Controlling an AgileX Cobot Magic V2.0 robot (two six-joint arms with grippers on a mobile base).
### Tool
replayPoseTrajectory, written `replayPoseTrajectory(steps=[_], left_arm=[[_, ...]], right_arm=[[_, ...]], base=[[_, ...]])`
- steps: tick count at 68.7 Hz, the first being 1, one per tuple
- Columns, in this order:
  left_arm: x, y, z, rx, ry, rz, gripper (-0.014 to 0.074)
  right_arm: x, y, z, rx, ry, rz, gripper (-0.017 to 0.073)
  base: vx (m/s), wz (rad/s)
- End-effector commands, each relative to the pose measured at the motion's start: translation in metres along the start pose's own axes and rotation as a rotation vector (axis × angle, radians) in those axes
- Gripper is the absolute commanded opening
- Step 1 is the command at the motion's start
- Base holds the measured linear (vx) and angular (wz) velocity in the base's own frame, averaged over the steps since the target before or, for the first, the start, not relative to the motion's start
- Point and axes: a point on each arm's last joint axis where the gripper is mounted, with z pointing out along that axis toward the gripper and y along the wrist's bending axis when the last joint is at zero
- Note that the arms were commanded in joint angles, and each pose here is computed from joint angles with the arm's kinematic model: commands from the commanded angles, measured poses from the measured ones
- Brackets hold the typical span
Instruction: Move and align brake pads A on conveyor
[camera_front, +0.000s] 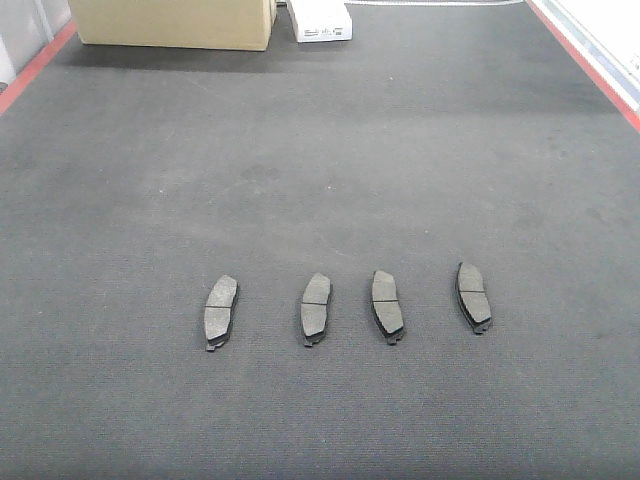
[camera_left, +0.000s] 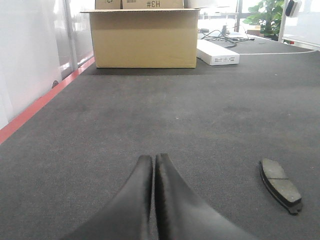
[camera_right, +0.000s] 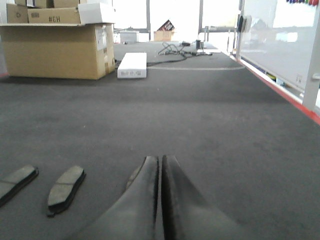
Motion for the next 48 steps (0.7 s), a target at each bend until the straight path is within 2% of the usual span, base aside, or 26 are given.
replayPoseTrajectory(steps=[1,48], left_arm=[[-0.0135,0.0003,-0.0026,-0.003,-0.103,-0.005,-0.0006],[-0.0135,0.0003,-0.0026,-0.003,-0.103,-0.005,-0.0006]], right_arm=[[0.0012,-0.0003,-0.0002,0.006,-0.044,-0.004,-0.0003],[0.0012,-0.0002,-0.0002,0.005,-0.044,-0.005,-0.0003]], base=[[0.0,0.0],[0.0,0.0]])
